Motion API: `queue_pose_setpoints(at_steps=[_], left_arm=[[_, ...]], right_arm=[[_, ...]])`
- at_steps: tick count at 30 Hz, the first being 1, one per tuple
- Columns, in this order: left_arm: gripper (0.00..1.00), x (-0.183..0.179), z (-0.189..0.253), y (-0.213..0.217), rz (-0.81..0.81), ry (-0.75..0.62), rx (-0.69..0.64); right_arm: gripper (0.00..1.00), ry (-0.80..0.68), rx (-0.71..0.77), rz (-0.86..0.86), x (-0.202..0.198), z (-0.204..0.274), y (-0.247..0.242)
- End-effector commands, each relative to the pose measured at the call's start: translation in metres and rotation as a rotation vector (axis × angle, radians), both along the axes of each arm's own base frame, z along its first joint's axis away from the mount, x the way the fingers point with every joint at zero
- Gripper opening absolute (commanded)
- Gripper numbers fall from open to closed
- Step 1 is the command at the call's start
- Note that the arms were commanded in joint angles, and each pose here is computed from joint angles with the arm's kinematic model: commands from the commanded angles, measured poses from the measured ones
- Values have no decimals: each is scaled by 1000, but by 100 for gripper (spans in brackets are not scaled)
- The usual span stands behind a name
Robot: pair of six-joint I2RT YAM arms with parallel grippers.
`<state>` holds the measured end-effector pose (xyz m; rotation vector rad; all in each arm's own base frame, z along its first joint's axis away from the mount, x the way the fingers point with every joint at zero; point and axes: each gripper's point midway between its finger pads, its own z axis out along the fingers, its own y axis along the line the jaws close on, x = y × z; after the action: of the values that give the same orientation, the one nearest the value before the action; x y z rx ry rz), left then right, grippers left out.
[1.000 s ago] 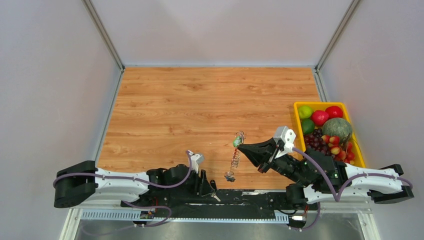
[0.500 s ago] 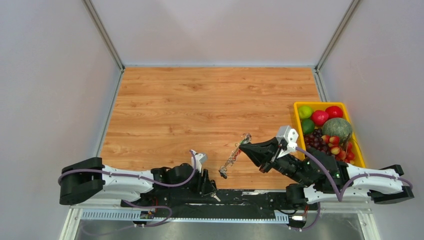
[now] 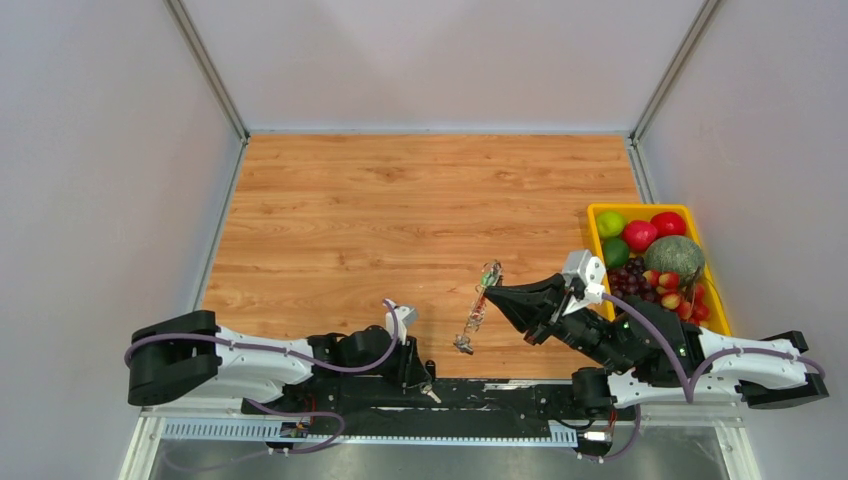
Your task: Put the keys on the keyring
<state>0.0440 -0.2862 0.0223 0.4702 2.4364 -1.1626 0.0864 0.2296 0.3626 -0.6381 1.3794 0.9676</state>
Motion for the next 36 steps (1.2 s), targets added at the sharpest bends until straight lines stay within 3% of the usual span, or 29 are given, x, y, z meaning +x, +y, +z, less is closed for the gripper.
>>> queue_pose_setpoints(at_steps=[1, 9, 17, 22, 36], left_arm=[[33, -8, -11, 5, -35, 26, 55], [27, -8, -15, 6, -33, 28, 71], [1, -7, -10, 2, -48, 4, 40], [0, 3, 10, 1, -60, -91, 33], [0, 36, 141, 19, -35, -479, -139]], right_arm=[[0, 11, 72, 4, -1, 16, -5], [0, 9, 77, 5, -1, 18, -6], [0, 8, 78, 1, 0, 17, -8], [0, 1, 79, 3, -1, 20, -9], [0, -52, -1, 78, -12, 29, 0]])
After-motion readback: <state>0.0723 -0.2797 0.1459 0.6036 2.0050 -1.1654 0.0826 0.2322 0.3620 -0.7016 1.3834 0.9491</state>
